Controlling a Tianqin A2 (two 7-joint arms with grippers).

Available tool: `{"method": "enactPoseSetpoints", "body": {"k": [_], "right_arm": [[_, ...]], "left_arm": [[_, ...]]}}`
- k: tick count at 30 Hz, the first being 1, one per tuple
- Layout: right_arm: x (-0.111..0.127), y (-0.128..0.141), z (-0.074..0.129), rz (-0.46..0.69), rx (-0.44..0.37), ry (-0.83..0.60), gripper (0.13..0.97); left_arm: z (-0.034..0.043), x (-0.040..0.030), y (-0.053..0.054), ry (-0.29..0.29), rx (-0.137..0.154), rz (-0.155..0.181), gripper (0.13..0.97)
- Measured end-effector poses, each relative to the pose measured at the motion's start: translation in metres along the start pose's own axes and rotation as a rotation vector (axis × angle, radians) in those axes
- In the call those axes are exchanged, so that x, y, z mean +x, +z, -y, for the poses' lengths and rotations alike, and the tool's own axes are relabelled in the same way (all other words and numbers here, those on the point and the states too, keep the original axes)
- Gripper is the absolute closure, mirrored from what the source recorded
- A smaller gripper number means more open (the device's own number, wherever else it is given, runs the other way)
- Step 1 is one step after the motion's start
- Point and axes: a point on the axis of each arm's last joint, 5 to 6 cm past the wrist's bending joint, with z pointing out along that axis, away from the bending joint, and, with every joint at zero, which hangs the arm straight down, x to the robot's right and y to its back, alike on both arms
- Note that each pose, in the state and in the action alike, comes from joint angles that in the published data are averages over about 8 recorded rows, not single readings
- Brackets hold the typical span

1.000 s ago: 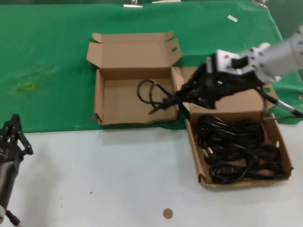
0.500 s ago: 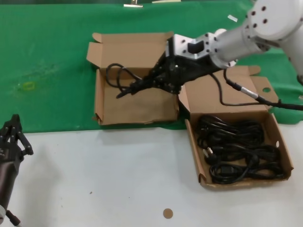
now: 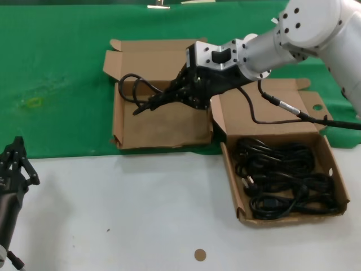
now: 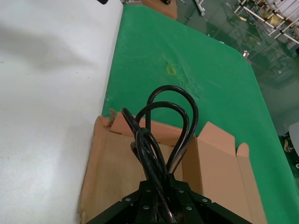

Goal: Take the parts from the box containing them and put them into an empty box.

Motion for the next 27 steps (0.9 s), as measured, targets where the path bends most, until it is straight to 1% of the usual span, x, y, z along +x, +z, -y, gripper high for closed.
{"method": "enactPoseSetpoints", "body": {"k": [10, 18, 22, 27], "right_arm": [[0.004, 0.008, -0.003, -0.010, -0.018, -0.006, 0.884], [0.005, 0.011, -0.005, -0.011, -0.026, -0.007, 0.781], [0.005, 0.011, -0.006, -0.015, -0.026, -0.006, 0.781], [0.004, 0.010, -0.007, -0.020, -0.021, -0.002, 0.673]], "left_arm": [[0.0000, 0.0000, 0.000, 0.000, 0.000, 0.000, 0.953], [0.0000, 0.0000, 0.000, 0.000, 0.000, 0.000, 0.953], [0.0000, 0.0000, 0.000, 0.000, 0.000, 0.000, 0.953], [0.0000, 0.0000, 0.000, 0.000, 0.000, 0.000, 0.953]]}}
